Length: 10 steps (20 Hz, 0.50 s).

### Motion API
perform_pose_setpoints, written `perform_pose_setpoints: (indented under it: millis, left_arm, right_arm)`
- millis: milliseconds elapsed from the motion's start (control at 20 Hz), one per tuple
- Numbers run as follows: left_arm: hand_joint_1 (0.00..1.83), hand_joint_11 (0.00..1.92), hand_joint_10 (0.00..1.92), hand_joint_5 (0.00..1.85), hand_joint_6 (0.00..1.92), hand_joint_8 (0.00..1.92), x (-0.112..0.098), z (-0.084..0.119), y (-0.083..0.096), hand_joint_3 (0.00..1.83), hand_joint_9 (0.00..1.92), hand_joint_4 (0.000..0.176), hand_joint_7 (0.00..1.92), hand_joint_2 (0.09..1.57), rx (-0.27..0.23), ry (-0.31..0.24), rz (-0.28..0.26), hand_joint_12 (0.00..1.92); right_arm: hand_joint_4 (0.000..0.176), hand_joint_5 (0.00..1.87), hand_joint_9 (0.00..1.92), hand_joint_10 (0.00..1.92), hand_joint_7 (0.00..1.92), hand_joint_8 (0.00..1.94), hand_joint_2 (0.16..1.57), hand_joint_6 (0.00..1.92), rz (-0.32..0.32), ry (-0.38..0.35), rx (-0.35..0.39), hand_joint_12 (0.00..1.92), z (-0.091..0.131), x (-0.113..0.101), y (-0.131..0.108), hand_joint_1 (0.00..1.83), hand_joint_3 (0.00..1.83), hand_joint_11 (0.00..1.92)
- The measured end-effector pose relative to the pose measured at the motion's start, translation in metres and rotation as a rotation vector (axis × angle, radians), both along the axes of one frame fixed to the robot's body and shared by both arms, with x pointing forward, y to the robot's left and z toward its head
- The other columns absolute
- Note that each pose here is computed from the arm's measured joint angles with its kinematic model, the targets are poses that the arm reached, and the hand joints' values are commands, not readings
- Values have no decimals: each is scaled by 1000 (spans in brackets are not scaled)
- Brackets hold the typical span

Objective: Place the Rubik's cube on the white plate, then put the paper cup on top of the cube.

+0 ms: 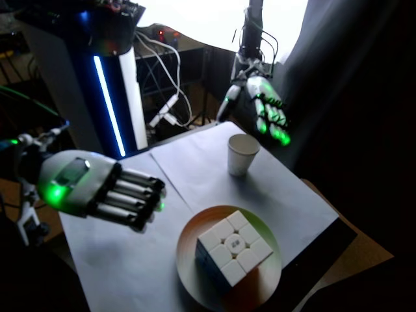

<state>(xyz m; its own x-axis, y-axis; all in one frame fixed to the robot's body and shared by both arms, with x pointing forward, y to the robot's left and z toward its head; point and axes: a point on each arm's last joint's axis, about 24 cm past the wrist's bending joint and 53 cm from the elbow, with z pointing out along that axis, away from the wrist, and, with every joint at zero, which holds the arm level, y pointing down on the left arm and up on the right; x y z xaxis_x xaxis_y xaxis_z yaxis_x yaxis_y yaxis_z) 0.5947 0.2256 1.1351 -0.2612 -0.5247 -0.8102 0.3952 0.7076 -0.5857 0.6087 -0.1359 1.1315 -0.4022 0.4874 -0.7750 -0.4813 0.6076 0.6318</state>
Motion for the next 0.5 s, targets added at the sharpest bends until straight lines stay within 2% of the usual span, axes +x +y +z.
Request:
perform_pose_setpoints:
  millis: [50,100,200,250,300,350,400,500]
  left_arm:
    - [697,21,0,0,0,0,1,-3,1,0,0,129,0,978,-3,9,7,18]
    - [705,38,0,0,0,0,3,-11,1,0,0,105,0,988,0,26,10,30]
    - [704,38,0,0,0,0,3,-20,-2,0,0,91,0,986,0,47,9,37]
    - [702,1,0,0,0,0,2,-25,-4,0,0,136,0,987,-3,60,8,5]
    - [668,0,0,0,0,0,2,-27,-5,0,0,172,0,974,-3,61,3,0]
    - [663,0,0,0,0,0,4,-29,-5,0,0,175,0,969,-10,69,8,0]
    - [632,0,0,0,0,0,6,-33,-5,0,0,171,0,971,-23,80,13,0]
    - [614,0,0,0,0,0,9,-36,-7,1,0,176,0,981,-34,86,18,0]
  right_arm:
    - [0,29,86,1377,62,1191,1227,1112,3,-5,3,1505,1,-1,1,892,0,0]
    - [0,20,105,1361,79,1215,1213,1201,4,-9,8,1472,3,-1,1,837,0,0]
    - [0,28,117,1366,99,1220,1212,1257,3,-11,9,1596,4,-2,1,872,0,0]
    - [0,31,124,1323,105,1193,1204,1258,3,-14,11,1570,5,-1,1,854,0,0]
    - [0,17,115,1318,82,1165,1220,1271,2,-17,13,1559,6,-1,0,843,3,0]
    - [0,14,113,1306,77,1133,1225,1263,0,-20,14,1575,7,-1,-1,851,4,0]
    - [0,13,128,1295,84,1104,1229,1243,-1,-22,18,1633,8,-1,-1,843,2,0]
    - [0,39,132,1330,113,1161,1203,1263,-1,-23,19,1586,8,-1,-1,863,0,0]
